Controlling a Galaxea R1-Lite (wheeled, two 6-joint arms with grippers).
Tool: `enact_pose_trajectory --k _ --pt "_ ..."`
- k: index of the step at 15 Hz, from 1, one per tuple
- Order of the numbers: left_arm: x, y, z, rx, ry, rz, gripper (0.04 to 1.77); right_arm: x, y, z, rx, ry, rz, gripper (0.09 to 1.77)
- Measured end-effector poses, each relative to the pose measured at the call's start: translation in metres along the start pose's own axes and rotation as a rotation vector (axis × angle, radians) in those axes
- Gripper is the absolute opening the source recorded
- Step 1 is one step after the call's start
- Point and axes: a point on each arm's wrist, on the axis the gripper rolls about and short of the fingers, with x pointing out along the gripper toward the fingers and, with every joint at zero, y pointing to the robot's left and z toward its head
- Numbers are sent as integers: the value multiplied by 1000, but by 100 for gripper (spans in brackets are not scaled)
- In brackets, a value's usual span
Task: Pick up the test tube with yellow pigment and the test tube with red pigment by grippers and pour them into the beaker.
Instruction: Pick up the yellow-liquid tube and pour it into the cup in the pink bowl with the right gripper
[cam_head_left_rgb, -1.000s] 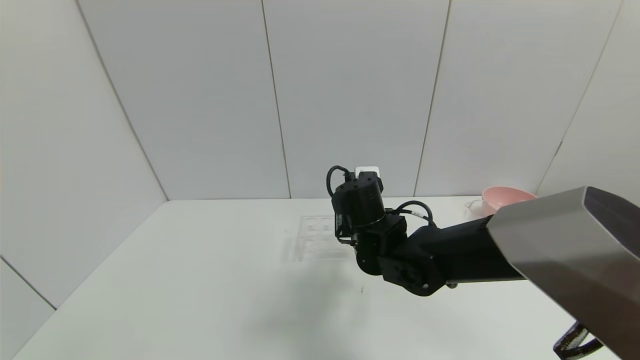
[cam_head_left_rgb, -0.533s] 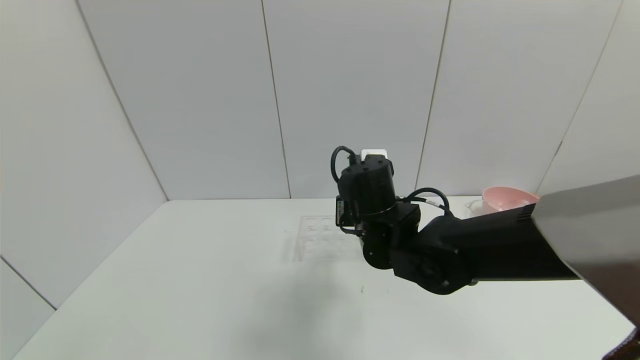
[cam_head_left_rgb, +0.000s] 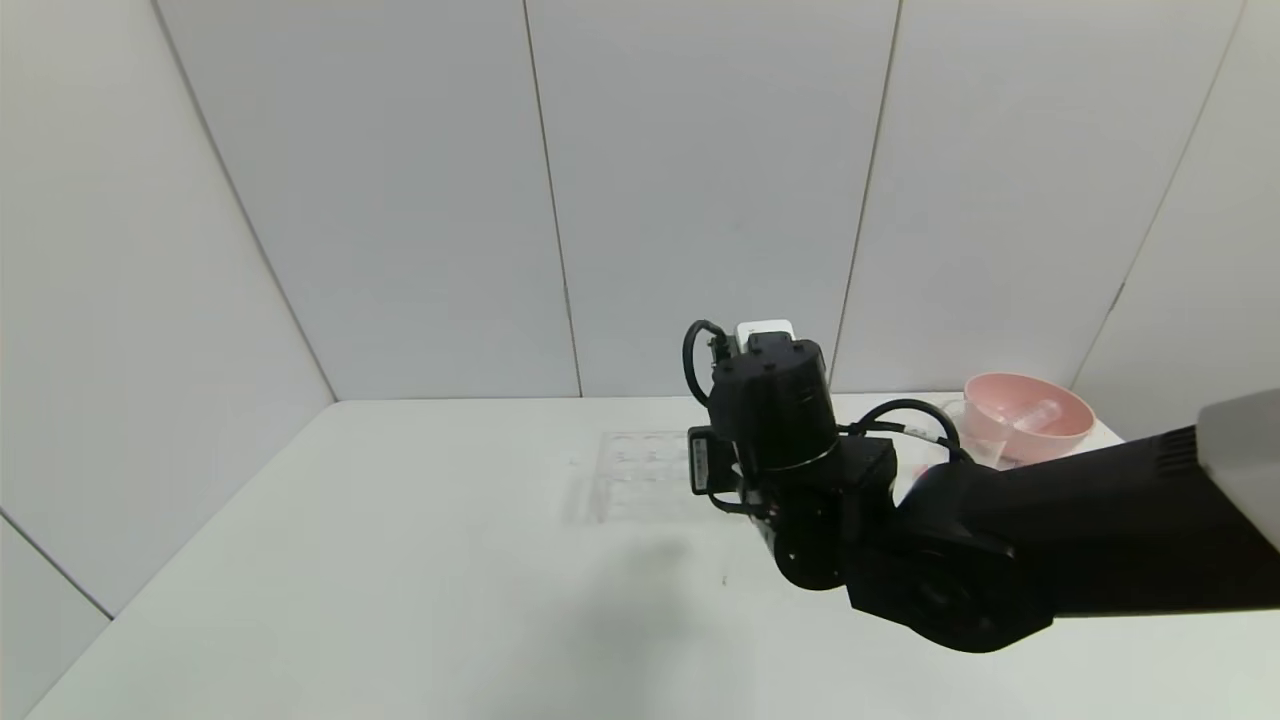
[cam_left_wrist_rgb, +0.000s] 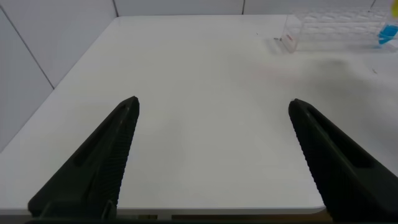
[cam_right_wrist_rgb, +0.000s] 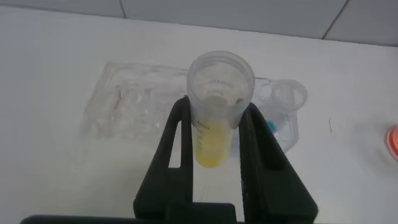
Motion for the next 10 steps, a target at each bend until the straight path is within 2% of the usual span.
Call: enact_pose_trajectory --k 5,7,10 --pt "0 0 0 0 0 0 172 -35 -41 -5 -95 101 208 49" --pt "0 0 0 0 0 0 172 -44 -73 -1 -131 126 301 49" --pt "0 0 0 0 0 0 172 -53 -134 6 -189 128 442 49"
